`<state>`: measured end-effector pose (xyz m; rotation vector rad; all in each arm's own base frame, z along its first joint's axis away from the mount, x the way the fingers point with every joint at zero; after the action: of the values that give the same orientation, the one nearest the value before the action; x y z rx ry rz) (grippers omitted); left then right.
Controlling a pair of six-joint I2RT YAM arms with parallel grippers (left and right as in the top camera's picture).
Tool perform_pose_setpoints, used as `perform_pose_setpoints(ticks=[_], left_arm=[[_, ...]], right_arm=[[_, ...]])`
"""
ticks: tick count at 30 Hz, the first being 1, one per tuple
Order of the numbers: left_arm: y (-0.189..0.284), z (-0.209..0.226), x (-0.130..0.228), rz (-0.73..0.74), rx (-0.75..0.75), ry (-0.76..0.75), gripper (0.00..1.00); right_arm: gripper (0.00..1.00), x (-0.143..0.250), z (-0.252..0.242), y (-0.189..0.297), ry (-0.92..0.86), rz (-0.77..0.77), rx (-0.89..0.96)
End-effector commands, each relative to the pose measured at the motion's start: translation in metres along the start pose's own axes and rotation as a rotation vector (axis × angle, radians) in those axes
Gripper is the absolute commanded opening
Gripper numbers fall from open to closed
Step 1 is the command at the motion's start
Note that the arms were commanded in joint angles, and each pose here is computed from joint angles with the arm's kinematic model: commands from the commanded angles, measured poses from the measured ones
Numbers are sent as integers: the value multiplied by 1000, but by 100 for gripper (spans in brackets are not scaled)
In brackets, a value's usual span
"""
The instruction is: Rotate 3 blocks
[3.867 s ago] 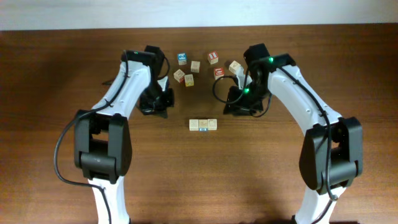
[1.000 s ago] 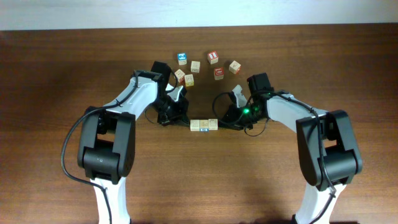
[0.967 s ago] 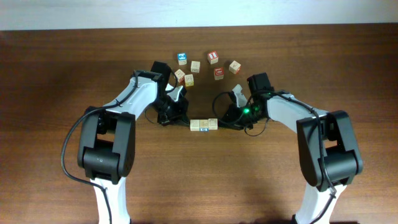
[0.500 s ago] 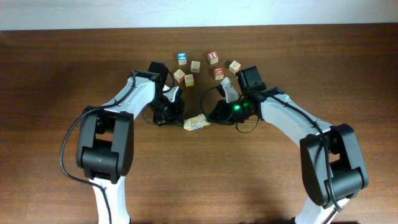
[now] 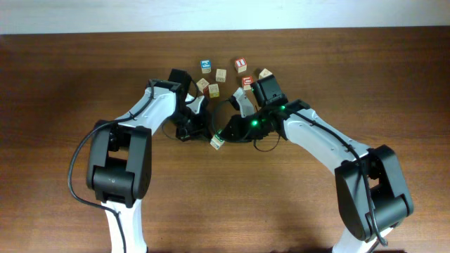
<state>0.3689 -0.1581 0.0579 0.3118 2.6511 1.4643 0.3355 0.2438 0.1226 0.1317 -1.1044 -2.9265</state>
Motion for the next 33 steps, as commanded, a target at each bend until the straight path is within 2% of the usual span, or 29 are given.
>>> perform_pose_setpoints(ticks=[1, 4, 9, 15, 17, 18, 20, 21, 22, 23, 24, 25, 27, 33], left_arm=[[-2, -14, 2, 10, 58, -27, 0], [0, 0, 0, -2, -21, -18, 0], [31, 57, -10, -84, -178, 130, 0], [100, 48, -46, -199, -283, 84, 0], [164, 26, -47, -244, -406, 33, 0], [195, 10, -45, -290, -440, -50, 0], [258, -34, -30, -432, -479, -220, 0], [293, -57, -10, -528, -504, -272, 4], [306, -68, 5, -558, -508, -282, 60], [313, -74, 17, -563, -508, -284, 71], [313, -75, 23, -551, -507, -280, 100], [310, -74, 26, -529, -504, -273, 99], [310, -74, 26, -529, -504, -272, 99], [310, -74, 26, -529, -504, -272, 99]], right_arm=[[4, -5, -9, -6, -10, -42, 73], [4, -8, -7, -8, -1, -58, 76], [4, -12, 7, -6, 26, -63, 56], [5, -43, 75, 47, 154, -117, 43], [22, -59, 92, 117, 176, -222, 171], [30, -61, 91, 158, 163, -277, 293], [38, -54, 90, 215, 118, -361, 491], [50, -44, 97, 247, 106, -417, 586], [60, -34, 107, 271, 111, -461, 631], [72, -24, 115, 287, 115, -491, 656], [81, -14, 120, 301, 115, -513, 681], [98, -7, 126, 312, 130, -552, 686], [98, 16, 141, 337, 157, -634, 672], [98, 141, 191, 417, 306, -912, 476]])
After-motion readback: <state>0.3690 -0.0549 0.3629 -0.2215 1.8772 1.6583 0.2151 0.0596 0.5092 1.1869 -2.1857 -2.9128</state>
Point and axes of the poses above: each gripper's point midway between its finger pads, its own y axis back along the fingers, its own z axis along the line the jaws close on, x = y × z, the point moved 5 cm from there along y, back along the fingers, and after that the axes turned 12 degrees about -y, right-handed, at the moved point
